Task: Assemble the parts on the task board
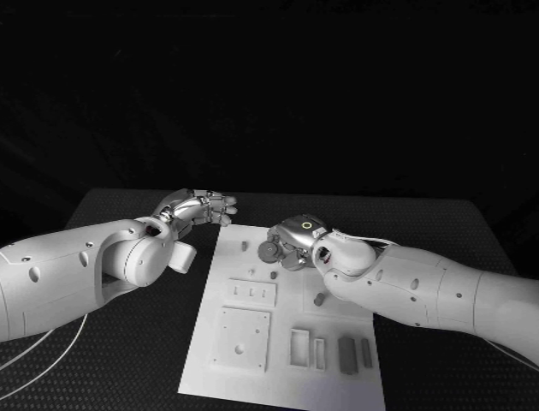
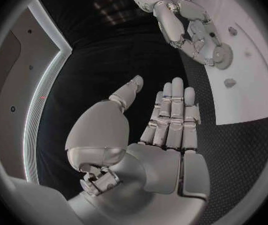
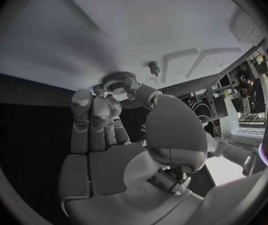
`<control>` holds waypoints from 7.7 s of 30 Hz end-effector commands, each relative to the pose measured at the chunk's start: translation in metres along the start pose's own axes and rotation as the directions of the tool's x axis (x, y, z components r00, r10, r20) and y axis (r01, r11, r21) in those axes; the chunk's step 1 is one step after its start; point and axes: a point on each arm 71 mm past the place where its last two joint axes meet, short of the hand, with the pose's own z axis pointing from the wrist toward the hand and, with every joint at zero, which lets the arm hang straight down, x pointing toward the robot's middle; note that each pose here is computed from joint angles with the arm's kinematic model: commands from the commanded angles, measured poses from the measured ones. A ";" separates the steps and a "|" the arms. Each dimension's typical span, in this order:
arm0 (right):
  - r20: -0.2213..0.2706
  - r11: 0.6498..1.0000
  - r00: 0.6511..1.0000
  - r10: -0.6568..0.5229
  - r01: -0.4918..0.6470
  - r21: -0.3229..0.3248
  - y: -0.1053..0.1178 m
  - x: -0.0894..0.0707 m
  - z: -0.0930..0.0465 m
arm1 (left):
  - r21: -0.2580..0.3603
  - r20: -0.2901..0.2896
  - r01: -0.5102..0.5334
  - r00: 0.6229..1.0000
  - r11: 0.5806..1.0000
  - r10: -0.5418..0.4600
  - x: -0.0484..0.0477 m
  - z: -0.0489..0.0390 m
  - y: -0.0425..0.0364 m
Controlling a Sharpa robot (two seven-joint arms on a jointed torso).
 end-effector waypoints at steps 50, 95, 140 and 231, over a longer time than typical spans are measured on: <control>0.074 0.839 0.856 0.511 -0.516 0.173 -0.155 -0.021 -0.107 | 0.006 0.011 -0.008 1.000 1.000 0.008 -0.0147 -0.0021 0.0033; 0.012 0.819 0.843 0.538 -0.526 0.229 -0.145 0.042 -0.111 | -0.009 0.012 -0.008 1.000 1.000 0.008 -0.0163 -0.0027 0.0094; 0.025 0.820 0.848 0.530 -0.520 0.238 -0.139 0.043 -0.105 | -0.015 0.008 -0.010 1.000 1.000 0.010 -0.0166 -0.0029 0.0098; 0.018 0.928 0.930 0.367 -0.368 0.061 0.017 -0.049 -0.030 | -0.198 -0.310 -0.372 0.902 0.907 0.302 0.0618 0.0189 0.0198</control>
